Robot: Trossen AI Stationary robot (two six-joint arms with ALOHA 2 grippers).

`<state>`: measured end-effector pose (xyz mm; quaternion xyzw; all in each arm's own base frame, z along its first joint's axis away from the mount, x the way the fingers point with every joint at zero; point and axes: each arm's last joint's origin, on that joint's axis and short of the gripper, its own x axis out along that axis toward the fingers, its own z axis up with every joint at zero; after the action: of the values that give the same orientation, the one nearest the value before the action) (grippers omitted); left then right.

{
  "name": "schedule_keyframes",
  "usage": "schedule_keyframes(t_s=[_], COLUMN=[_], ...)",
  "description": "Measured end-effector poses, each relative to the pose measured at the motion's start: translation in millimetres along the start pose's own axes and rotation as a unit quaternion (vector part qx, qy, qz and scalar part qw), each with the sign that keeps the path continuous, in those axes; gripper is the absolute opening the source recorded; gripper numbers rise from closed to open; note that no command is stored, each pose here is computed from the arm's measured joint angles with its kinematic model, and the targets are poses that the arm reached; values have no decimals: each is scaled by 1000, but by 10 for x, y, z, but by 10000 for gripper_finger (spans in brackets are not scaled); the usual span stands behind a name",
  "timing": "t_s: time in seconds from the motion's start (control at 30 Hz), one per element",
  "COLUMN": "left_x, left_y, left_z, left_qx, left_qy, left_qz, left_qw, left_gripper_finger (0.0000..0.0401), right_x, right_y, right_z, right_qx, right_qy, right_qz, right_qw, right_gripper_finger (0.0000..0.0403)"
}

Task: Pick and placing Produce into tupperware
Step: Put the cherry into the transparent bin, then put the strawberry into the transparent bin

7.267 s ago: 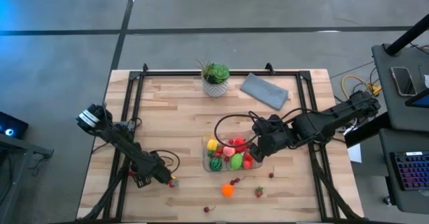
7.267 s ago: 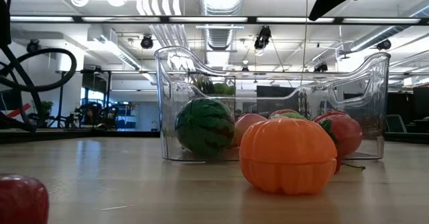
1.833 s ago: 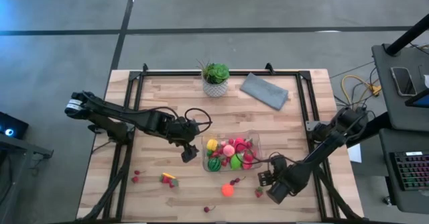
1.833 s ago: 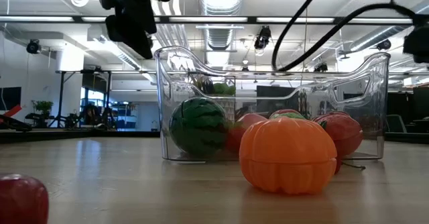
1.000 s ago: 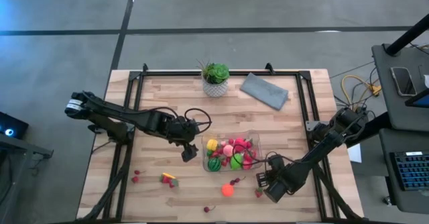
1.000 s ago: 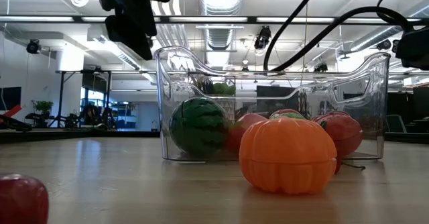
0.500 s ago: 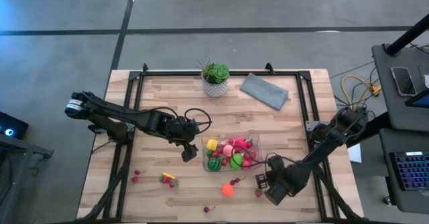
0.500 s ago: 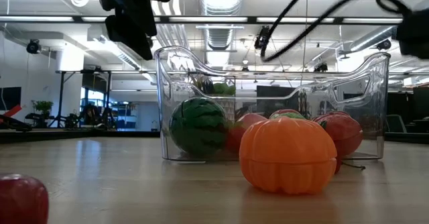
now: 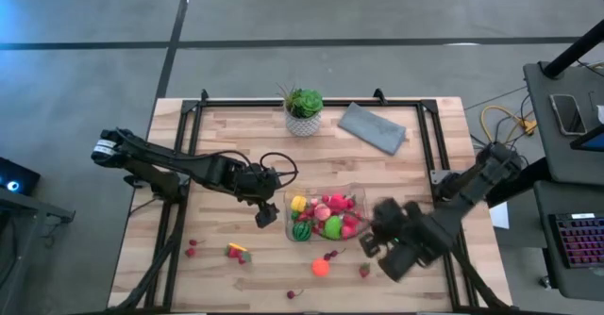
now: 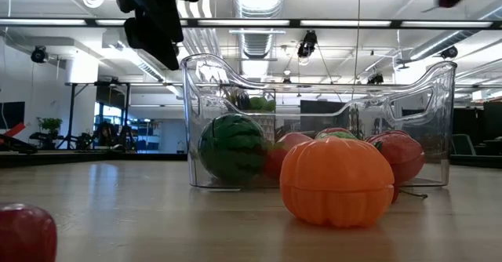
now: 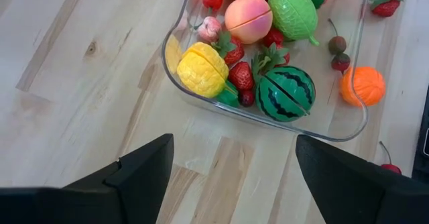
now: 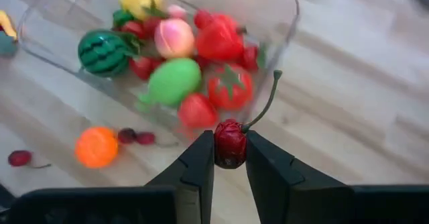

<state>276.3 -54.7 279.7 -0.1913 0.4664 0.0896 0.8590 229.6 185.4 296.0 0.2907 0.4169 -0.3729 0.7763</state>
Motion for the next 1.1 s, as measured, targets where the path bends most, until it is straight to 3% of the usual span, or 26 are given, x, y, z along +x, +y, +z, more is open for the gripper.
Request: schedule_keyframes(t_s=[0.13, 0.27, 0.67, 0.87, 1.1], left_x=[0, 0, 0, 0, -13], left_y=[1, 0, -2, -2, -112], left_z=[0, 0, -2, -2, -88], left_qx=[0, 0, -13, -12, 12], left_qy=[0, 0, 0, 1, 18], left_qz=[0, 0, 0, 0, -22], left_qw=[1000, 1000, 1000, 1000, 1000], left_gripper_finger=[299, 299, 299, 299, 299], right_x=[167, 248, 106, 26, -120], right_y=[139, 290, 238, 78, -196], right_z=[284, 492, 588, 353, -65], right_qx=[-42, -31, -10, 15, 44], right_qy=[7, -37, -45, -5, 30], right_qz=[42, 99, 132, 74, -19], right_qw=[998, 994, 990, 997, 998], right_gripper_finger=[72, 83, 221, 250, 249])
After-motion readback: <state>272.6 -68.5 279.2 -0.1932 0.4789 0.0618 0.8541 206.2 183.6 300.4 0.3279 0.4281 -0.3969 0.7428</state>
